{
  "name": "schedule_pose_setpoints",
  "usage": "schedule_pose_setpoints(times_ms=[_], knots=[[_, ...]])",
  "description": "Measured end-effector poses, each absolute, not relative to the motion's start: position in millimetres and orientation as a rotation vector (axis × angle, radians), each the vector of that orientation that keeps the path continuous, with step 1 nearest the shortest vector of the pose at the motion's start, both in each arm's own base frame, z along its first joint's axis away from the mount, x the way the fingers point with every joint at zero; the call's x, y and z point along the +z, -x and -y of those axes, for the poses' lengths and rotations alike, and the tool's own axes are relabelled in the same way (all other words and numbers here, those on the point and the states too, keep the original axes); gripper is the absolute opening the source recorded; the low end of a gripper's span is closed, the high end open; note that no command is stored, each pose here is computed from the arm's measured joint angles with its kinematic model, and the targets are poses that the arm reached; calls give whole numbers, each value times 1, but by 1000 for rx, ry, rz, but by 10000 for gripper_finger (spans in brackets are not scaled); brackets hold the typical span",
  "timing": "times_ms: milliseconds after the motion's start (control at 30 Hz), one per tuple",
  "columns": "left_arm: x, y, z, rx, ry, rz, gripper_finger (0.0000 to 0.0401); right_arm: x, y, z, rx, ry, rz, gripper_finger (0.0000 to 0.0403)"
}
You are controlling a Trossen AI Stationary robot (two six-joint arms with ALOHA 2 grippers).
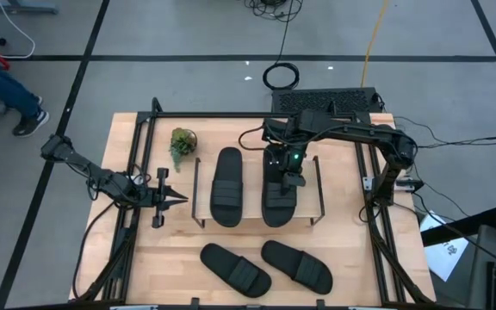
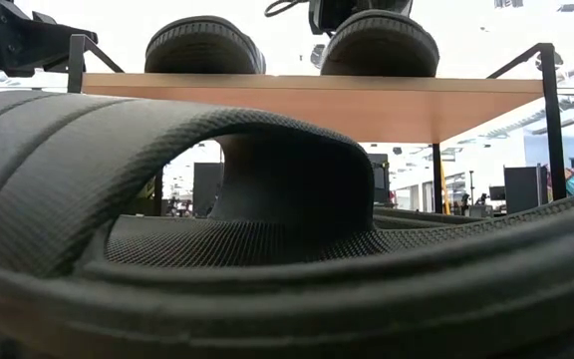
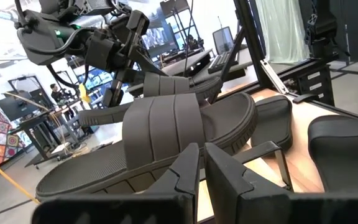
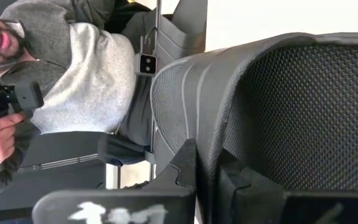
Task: Pick and place slides into the shelf
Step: Put the black slipper on the shelf
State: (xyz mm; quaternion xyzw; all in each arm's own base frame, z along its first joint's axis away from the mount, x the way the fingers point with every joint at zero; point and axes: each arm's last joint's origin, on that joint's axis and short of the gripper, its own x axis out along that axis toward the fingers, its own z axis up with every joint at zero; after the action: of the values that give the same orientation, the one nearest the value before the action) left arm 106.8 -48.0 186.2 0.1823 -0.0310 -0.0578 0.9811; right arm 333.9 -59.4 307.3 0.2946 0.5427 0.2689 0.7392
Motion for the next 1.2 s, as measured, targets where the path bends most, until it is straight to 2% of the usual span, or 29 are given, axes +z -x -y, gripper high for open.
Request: schedule_pose_setpoints(times_ms=[433,633,867,1200], knots=[[184,-107,48,-119,-376,43,33,285,-339,62,574,-657,-1220,6],[184,-107,48,-120,-376,43,33,281,-341,62,572,-634,-1199,27],[184,-107,48,-120,-373,42,33,279,-342,64,510,-568,-1217,80],[184,-107,48,-120,-373,38,33,283,-340,65,479,-495,-1204,208]])
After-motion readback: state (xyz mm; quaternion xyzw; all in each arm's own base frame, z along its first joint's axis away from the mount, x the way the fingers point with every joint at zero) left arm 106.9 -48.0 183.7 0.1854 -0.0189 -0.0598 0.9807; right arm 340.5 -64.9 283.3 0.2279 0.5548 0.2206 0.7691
